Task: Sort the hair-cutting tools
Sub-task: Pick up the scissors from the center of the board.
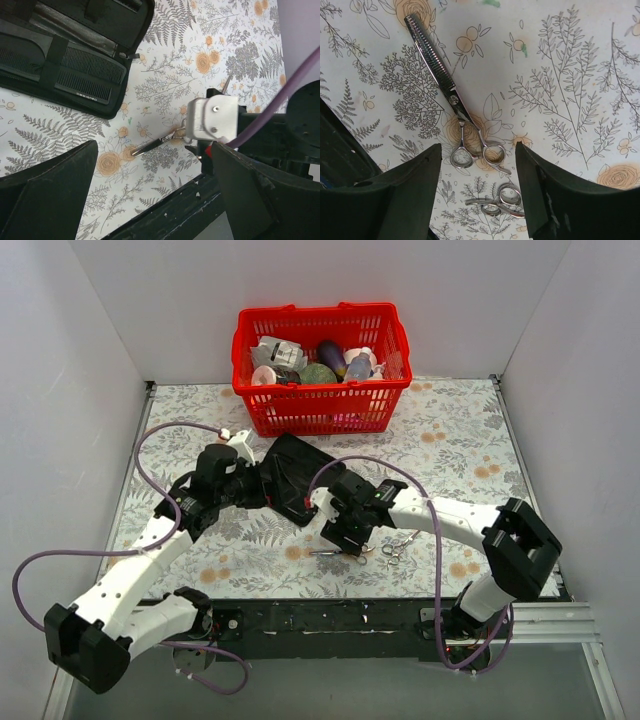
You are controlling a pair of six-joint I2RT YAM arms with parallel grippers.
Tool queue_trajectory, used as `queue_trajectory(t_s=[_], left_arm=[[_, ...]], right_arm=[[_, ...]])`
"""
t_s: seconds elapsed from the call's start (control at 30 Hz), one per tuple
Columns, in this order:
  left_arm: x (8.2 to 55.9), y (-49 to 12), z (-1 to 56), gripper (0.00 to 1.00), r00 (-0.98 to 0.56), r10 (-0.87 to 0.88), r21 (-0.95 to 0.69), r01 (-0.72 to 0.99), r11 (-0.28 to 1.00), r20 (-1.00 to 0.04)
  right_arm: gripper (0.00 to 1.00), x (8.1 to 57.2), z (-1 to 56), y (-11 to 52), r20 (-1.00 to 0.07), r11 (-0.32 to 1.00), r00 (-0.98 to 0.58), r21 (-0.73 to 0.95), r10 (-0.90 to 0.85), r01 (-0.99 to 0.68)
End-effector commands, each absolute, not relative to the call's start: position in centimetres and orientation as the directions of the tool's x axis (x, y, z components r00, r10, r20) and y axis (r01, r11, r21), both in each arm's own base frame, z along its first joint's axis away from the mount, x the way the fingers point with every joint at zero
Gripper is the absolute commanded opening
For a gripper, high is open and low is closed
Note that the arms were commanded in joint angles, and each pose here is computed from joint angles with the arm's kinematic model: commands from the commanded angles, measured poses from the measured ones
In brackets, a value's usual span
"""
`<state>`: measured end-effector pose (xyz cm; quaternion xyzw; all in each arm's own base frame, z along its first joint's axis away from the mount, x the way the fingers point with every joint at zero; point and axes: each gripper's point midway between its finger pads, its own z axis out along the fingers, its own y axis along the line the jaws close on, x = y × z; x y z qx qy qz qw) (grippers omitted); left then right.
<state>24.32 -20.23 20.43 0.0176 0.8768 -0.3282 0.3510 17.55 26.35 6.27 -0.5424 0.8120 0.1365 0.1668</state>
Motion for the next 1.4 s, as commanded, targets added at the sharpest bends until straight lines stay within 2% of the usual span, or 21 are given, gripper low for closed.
queue_trajectory(t_s=[0.0, 0.27, 0.7, 0.93, 1.07, 1.17, 1.37], left_arm=[[23.1, -19.5, 22.0, 0.98, -0.734, -0.182, -0.546, 0.292, 0.785, -0.654], [22.4, -19.2, 22.1, 0.98, -0.731, -0.186, -0.550, 0.296, 0.781, -0.657], [22.6, -19.5, 22.2, 0.98, -0.735, -0.186, -0.556, 0.296, 0.776, -0.652], [22.9, -19.6, 22.5, 0.98, -0.731, -0.182, -0.551, 0.302, 0.778, -0.658], [23.0, -19.7, 22.4, 0.98, -0.734, -0.179, -0.550, 0.301, 0.779, -0.655], [23.0, -19.6, 22.3, 0.98, -0.732, -0.181, -0.549, 0.299, 0.780, -0.657], [22.8, -19.5, 21.9, 0.98, -0.736, -0.178, -0.548, 0.296, 0.783, -0.653]], right_arm=[[0.68, 18.1, 6.0, 27.0, -0.397, 0.307, -0.273, -0.022, -0.876, -0.952], [0.68, 17.2, 4.7, 26.5, -0.376, 0.286, -0.258, -0.020, -0.890, -0.958], [0.66, 14.5, 1.4, 25.5, -0.274, 0.240, -0.230, -0.005, -0.934, -0.971], [0.64, 14.7, 0.7, 25.3, -0.266, 0.252, -0.235, -0.031, -0.935, -0.967], [0.59, 15.2, 0.3, 25.2, -0.254, 0.260, -0.237, -0.062, -0.938, -0.964], [0.51, 15.3, 0.0, 25.1, -0.249, 0.262, -0.238, -0.070, -0.939, -0.963], [0.42, 15.2, -0.2, 24.8, -0.251, 0.285, -0.258, -0.075, -0.933, -0.956]])
